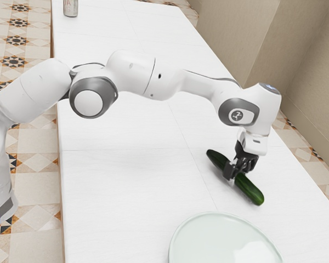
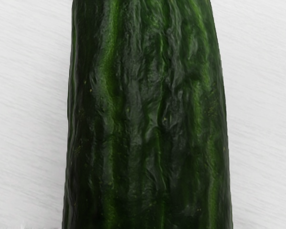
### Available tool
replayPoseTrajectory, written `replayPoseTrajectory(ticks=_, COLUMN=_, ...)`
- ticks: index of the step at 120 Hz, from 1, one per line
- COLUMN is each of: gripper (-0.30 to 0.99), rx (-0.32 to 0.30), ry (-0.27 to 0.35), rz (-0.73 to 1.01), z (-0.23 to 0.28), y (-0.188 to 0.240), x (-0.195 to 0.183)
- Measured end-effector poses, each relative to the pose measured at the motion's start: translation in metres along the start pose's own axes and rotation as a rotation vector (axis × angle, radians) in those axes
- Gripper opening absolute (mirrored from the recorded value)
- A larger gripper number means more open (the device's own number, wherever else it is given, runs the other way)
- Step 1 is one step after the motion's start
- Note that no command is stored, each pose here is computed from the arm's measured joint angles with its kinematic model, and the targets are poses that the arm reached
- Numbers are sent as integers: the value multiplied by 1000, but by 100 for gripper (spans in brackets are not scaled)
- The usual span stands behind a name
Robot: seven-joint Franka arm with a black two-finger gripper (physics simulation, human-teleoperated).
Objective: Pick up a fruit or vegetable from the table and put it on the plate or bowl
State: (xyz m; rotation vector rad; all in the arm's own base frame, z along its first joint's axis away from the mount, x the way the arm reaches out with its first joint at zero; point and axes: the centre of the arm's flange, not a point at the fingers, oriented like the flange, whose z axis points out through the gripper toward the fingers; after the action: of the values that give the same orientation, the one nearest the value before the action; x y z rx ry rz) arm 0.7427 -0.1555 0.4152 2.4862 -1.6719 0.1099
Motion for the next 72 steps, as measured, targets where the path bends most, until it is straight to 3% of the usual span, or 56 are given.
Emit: replayPoseTrajectory(ticks=72, gripper=23, rx=48, ry=35, rz=13, z=-42, y=9, x=8)
